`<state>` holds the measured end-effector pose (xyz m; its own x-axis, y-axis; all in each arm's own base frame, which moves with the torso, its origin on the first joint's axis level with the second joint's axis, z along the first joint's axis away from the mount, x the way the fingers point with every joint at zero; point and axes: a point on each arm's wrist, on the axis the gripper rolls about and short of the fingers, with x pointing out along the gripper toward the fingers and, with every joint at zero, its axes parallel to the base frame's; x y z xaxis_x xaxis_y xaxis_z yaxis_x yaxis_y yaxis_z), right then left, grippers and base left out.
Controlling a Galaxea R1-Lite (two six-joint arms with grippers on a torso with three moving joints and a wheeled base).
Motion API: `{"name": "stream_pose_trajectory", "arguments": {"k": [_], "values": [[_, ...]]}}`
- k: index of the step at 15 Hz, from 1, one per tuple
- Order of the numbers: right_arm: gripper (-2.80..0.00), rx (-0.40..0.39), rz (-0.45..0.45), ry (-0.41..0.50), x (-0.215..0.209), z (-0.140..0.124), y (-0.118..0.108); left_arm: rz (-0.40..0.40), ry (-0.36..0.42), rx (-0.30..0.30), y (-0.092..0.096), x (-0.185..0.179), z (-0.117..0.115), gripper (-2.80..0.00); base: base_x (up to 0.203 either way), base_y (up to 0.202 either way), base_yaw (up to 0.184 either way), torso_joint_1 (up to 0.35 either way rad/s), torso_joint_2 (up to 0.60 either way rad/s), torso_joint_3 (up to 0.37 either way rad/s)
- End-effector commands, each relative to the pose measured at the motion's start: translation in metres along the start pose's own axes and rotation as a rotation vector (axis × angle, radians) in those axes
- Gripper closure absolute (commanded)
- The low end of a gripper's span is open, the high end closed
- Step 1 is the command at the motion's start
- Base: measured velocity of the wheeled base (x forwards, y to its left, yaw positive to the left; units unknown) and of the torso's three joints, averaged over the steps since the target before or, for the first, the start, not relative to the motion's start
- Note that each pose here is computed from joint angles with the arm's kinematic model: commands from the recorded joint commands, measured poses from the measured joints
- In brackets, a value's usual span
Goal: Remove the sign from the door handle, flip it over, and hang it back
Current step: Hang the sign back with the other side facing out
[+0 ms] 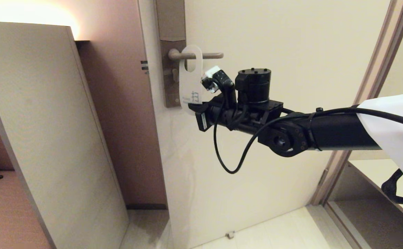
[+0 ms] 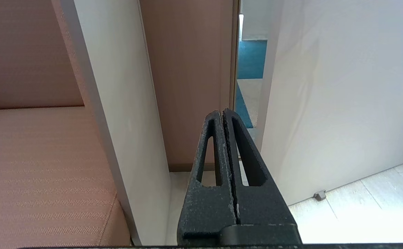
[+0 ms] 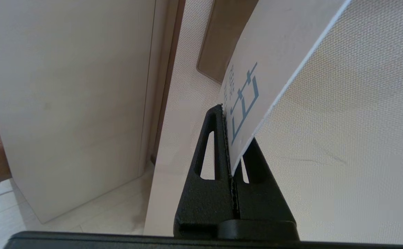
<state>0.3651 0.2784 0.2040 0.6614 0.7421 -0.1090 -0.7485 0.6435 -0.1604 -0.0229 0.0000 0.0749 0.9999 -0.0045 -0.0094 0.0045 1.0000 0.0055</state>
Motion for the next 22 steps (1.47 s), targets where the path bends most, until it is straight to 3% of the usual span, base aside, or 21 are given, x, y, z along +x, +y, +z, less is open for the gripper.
{"name": "stream_pose_trajectory", "arguments": {"k": [1,6,7,15,22], "values": [[0.0,0.0,0.009,0.007,0.001,-0.002,0.003,0.0,0.0,0.001,0.0,0.0,0.0,0.0,0.0,0.0,0.0,0.0,0.0,0.0],[0.0,-0.003,0.015,0.004,0.0,-0.001,0.006,0.0,0.0,0.001,0.0,0.0,0.0,0.0,0.0,0.0,0.0,0.0,0.0,0.0],[-2.8,-0.001,0.015,0.004,0.0,-0.001,0.006,0.001,0.0,0.001,0.0,0.0,0.0,0.0,0.0,0.0,0.0,0.0,0.0,0.0],[-2.8,0.002,0.019,0.014,-0.006,0.0,0.007,0.0,0.0,0.001,0.0,0.0,0.0,0.0,0.0,0.0,0.0,0.0,0.0,0.0],[-2.8,0.008,0.007,-0.01,-0.031,0.018,0.002,0.001,0.0,0.001,0.0,0.0,0.0,0.0,0.0,0.0,0.0,0.0,0.0,0.0]]}}
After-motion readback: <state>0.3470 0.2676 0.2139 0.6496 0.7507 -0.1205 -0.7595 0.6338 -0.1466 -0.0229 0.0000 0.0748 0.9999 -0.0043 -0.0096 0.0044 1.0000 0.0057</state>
